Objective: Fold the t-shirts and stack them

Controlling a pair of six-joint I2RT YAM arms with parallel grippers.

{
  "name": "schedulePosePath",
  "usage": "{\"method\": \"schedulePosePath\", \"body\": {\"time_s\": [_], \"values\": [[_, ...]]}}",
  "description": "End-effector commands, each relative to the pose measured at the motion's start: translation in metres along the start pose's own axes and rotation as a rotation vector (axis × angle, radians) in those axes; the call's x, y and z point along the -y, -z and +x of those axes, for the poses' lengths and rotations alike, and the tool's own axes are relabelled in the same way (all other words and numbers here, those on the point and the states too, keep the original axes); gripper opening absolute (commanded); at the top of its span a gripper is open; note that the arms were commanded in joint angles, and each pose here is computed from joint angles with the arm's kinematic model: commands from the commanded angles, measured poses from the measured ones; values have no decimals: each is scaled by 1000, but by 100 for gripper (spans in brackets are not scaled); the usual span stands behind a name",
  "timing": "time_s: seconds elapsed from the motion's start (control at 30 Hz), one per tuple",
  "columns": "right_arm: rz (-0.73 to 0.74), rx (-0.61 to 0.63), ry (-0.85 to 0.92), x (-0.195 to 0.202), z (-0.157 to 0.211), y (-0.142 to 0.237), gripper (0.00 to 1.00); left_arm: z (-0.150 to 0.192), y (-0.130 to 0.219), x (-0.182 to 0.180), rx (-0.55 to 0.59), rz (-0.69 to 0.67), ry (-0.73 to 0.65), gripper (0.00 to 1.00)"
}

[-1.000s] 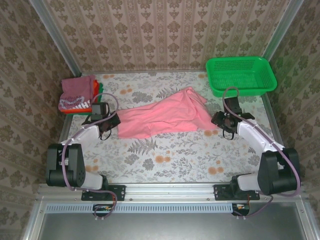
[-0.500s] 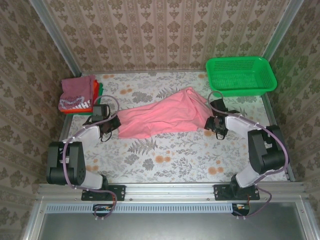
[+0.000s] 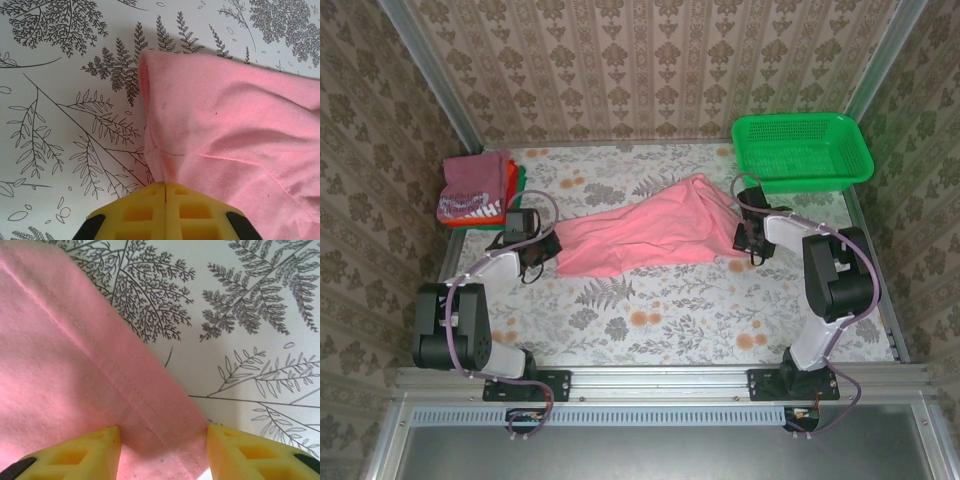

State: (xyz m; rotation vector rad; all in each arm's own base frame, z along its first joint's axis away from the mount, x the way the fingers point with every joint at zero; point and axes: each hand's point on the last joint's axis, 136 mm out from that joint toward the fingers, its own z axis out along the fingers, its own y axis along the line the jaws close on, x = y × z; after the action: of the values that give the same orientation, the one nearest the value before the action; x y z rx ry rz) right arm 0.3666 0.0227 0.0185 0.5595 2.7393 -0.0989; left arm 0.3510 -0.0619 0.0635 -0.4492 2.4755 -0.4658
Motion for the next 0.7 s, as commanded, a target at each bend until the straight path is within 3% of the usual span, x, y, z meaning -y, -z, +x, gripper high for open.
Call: {"method": "schedulePosePath", "body": {"time_s": [0.0,0.1,0.13,0.23,0.37,0.5,0.67], "values": [[-12,-108,18,2,18,-7,44,5,-3,-1,-17,-4,-18,0],[-47,-129,7,0,23,-3,7,3,-3,2,-10,11,-16,0],[-60,-119,-5,0,21,0,0,1,-3,3,-7,16,-14,0],[-113,-26,-26,-5,4,24,0,-8,2,7,32,23,-10,0],[-211,146,-34,-16,-35,80,0,-42,27,18,170,33,-20,0],[-331,355,-27,-28,-82,160,0,-94,73,43,332,87,-55,0],[-474,653,3,-30,-128,291,0,-156,154,73,539,135,-118,0]]}}
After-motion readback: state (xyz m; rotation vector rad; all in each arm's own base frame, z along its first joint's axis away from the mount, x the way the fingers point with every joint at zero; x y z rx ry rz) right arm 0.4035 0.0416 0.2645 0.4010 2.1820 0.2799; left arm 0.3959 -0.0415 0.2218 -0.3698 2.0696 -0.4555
